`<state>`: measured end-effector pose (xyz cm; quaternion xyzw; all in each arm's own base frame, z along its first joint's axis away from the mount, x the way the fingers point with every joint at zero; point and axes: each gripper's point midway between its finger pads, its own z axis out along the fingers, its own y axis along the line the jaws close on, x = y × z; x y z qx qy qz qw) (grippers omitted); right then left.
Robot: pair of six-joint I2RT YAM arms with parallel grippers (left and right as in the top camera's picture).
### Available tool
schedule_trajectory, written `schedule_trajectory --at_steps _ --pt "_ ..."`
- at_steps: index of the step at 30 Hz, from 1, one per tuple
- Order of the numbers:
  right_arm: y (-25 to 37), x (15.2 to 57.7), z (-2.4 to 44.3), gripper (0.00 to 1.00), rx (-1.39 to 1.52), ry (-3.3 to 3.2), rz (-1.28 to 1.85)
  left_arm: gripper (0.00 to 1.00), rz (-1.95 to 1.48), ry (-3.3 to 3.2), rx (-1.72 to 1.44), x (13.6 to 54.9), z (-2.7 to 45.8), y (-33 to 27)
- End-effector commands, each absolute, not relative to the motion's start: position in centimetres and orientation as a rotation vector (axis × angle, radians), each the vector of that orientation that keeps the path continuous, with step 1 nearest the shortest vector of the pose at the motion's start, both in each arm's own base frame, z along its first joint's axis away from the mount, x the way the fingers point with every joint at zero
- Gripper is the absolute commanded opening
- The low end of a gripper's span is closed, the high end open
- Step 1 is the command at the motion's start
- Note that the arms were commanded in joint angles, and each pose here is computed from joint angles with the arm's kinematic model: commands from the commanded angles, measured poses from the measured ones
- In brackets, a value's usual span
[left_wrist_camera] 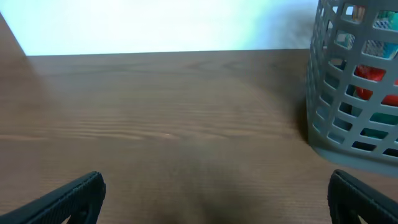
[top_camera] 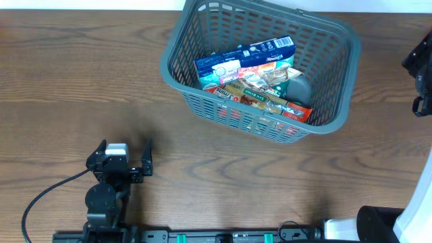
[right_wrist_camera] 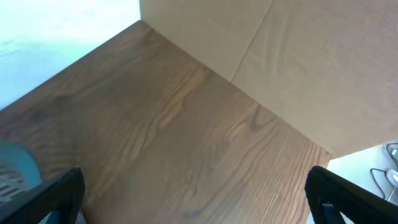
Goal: Pack container
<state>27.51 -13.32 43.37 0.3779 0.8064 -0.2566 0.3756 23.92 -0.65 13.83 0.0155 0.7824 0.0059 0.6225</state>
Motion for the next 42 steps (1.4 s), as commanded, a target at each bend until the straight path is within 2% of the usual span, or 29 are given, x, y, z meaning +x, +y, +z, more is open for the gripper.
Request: schedule_trajectory --at_steps 1,6,18,27,34,42 --pt "-13.7 27.3 43.4 0.99 0.995 2.043 -0.673 0.99 0.025 1.836 0.054 23.9 12.2 -0.7" --pt "-13.6 27.7 43.5 0.99 0.998 2.034 -0.645 0.99 0.025 1.836 0.054 23.9 12.2 -0.7" --pt "-7.8 35.2 46.6 0.99 0.836 1.933 -0.038 0.99 0.025 1.836 0.054 23.9 12.2 -0.7" --pt "-5.5 36.8 46.9 0.99 0.747 1.937 0.117 0.99 0.025 1.836 0.054 23.9 12.2 -0.7" --pt "-5.1 35.9 44.6 0.99 0.724 1.904 0.134 0.99 0.025 1.836 0.054 23.9 12.2 -0.7" --pt "-4.9 32.3 39.0 0.99 0.714 1.872 0.145 0.99 0.025 1.836 0.054 23.9 12.2 -0.7"
